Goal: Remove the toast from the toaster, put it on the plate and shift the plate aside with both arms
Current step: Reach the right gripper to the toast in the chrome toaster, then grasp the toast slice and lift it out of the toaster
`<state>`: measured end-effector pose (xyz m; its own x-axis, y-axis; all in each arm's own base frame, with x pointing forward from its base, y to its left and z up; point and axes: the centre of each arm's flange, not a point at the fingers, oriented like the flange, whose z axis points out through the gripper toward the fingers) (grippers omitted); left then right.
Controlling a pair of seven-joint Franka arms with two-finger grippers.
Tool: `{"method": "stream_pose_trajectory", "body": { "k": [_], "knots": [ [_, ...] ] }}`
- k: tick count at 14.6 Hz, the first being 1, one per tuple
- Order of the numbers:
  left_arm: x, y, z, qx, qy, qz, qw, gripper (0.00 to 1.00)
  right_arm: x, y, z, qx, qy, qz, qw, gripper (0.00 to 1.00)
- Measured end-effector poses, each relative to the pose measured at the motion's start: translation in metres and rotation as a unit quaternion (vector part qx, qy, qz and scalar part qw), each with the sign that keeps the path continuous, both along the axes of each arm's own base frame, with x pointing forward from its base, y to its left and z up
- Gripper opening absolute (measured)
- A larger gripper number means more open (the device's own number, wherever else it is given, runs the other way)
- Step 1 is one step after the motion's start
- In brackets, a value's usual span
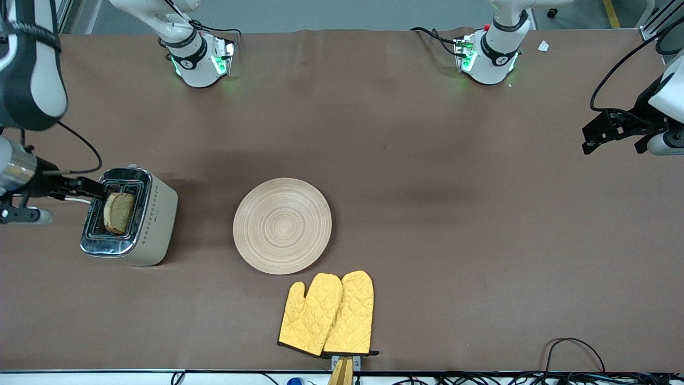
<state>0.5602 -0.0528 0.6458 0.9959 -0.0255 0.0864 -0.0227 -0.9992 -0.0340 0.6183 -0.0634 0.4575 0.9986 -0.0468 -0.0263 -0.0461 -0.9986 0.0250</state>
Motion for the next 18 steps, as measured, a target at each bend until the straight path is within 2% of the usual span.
{"method": "stream_pose_trajectory", "body": {
  "k": [4,6,7,10,14,15,17,18],
  "knots": [
    [0.000,0.000,0.000,0.000,0.000,0.000,1.000,1.00,0.003,-0.015,-0.046,-0.001,0.004,-0.007,1.000,1.00],
    [0.000,0.000,0.000,0.000,0.000,0.000,1.000,1.00,0.003,-0.015,-0.061,-0.001,0.002,-0.006,1.000,0.97],
    [0.000,0.000,0.000,0.000,0.000,0.000,1.000,1.00,0.002,-0.014,-0.066,0.000,0.004,-0.005,1.000,0.91],
    [0.000,0.000,0.000,0.000,0.000,0.000,1.000,1.00,0.000,-0.012,-0.071,0.001,0.008,-0.004,1.000,0.57],
    [0.000,0.000,0.000,0.000,0.000,0.000,1.000,1.00,-0.001,-0.011,-0.074,0.002,0.011,-0.004,1.000,0.17],
    [0.000,-0.001,0.000,0.000,0.000,0.000,1.000,1.00,-0.001,-0.010,-0.073,0.002,0.010,-0.003,1.000,0.10],
    [0.000,-0.001,0.000,0.000,0.000,0.000,1.000,1.00,-0.001,-0.007,-0.071,0.003,0.014,0.000,1.000,0.09],
    [0.000,-0.001,0.000,0.000,0.000,0.000,1.000,1.00,-0.001,-0.004,-0.067,0.004,0.023,0.001,1.000,0.09]
  ]
}}
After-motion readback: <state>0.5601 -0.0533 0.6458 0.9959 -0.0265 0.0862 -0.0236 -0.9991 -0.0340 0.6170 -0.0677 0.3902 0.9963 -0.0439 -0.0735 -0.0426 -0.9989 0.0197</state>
